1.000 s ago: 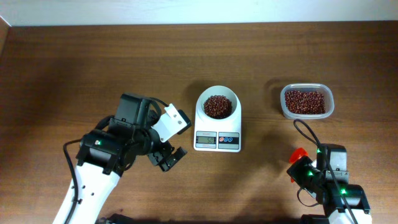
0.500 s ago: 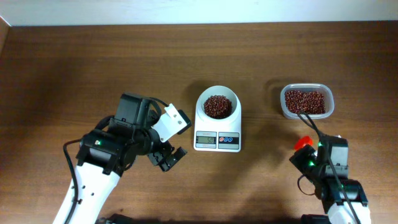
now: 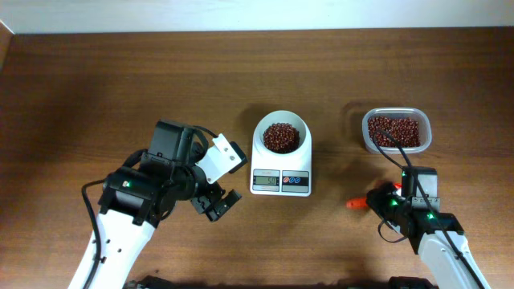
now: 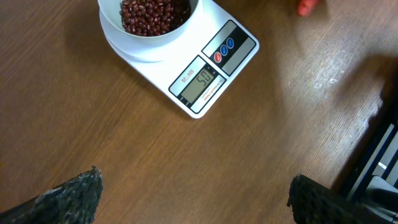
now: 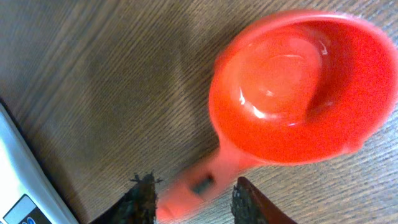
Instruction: Scoop and weigh 50g on scale
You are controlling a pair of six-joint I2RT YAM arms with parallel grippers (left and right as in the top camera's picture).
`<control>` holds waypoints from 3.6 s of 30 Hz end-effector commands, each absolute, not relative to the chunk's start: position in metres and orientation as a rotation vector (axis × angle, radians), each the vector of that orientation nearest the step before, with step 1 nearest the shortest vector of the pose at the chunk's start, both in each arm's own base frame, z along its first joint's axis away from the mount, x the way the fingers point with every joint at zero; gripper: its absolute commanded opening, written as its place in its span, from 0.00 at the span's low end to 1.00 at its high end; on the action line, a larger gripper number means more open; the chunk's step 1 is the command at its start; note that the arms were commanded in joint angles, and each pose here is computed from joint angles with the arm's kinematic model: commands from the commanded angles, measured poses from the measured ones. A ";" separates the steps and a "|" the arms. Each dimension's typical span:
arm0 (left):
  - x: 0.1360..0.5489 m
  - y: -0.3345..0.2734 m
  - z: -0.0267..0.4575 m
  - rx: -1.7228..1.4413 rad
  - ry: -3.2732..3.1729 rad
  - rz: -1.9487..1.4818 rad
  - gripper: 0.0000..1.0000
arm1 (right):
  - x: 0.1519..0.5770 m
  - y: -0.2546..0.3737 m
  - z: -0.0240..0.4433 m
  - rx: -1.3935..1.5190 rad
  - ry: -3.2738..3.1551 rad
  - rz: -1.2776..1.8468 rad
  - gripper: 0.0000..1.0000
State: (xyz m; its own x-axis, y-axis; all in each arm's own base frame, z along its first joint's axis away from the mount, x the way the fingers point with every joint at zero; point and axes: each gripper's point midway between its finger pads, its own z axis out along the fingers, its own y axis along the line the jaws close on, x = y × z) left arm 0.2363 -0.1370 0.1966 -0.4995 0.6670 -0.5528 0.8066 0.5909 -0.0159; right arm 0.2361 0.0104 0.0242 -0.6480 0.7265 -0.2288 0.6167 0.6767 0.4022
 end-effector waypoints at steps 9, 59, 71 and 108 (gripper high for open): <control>0.237 -0.138 0.204 1.181 2.287 -0.373 0.99 | 0.229 0.015 0.065 1.027 2.497 0.449 0.59; 0.237 -0.138 0.204 1.181 2.287 -0.373 0.99 | 0.238 0.053 0.232 0.006 1.708 0.453 0.99; 0.237 -0.138 0.204 1.181 2.287 -0.373 0.99 | 0.228 0.035 0.250 -0.004 1.432 0.317 0.99; 0.237 -0.138 0.204 1.181 2.287 -0.373 0.99 | 0.246 0.001 0.155 0.078 1.649 0.090 0.99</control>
